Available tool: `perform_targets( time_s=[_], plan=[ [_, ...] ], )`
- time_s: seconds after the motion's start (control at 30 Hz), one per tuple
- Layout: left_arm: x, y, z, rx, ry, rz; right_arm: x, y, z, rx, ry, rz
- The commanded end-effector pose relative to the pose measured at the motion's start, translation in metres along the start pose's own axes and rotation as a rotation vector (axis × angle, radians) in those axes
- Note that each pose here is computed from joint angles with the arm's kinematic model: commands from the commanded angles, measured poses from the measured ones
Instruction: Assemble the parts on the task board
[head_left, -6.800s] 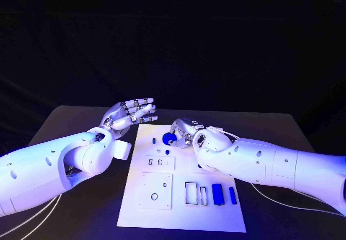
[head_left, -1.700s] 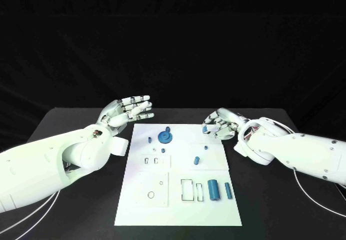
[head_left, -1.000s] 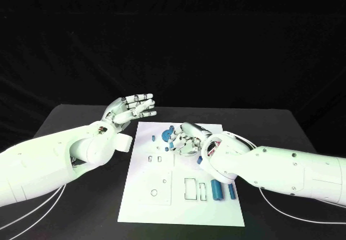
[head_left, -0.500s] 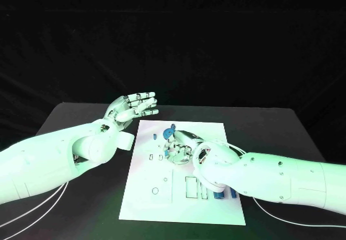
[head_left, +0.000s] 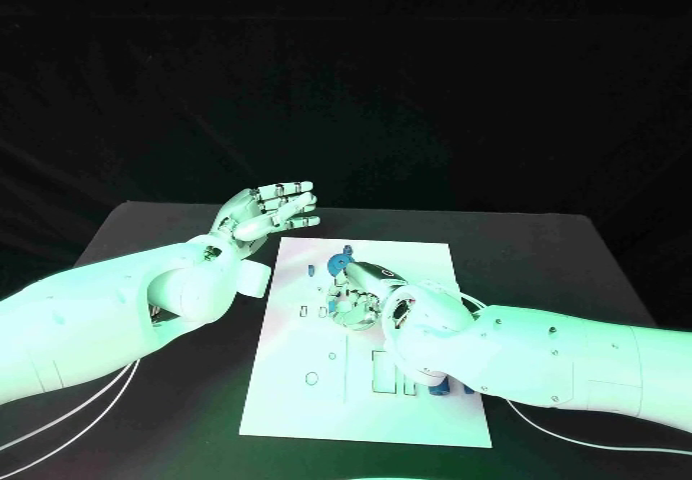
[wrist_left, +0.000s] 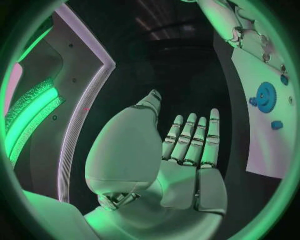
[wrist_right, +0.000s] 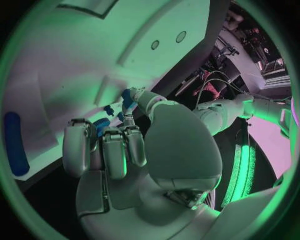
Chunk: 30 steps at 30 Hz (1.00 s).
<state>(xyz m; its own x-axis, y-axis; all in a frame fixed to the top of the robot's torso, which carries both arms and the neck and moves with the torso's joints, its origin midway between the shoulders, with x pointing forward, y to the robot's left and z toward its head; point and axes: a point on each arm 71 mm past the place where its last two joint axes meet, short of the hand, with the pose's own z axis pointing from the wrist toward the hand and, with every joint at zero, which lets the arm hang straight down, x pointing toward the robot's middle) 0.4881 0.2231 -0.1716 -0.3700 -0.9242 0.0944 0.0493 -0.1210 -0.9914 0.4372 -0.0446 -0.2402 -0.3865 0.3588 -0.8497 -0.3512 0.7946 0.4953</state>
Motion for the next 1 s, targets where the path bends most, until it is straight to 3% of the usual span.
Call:
perform_targets(
  time_s=[0.03,1.0],
  plan=[
    [0.0028,-0.0009,0.0006,0.005,0.020,-0.012,0.0020,0.0009,-0.0002,-0.003,0.007,-0.030],
    [0.0022,-0.0006,0.0005,0.002,0.020,-0.011,0.0036,-0.0011,0.0013,0.001,0.013,-0.041]
  ],
)
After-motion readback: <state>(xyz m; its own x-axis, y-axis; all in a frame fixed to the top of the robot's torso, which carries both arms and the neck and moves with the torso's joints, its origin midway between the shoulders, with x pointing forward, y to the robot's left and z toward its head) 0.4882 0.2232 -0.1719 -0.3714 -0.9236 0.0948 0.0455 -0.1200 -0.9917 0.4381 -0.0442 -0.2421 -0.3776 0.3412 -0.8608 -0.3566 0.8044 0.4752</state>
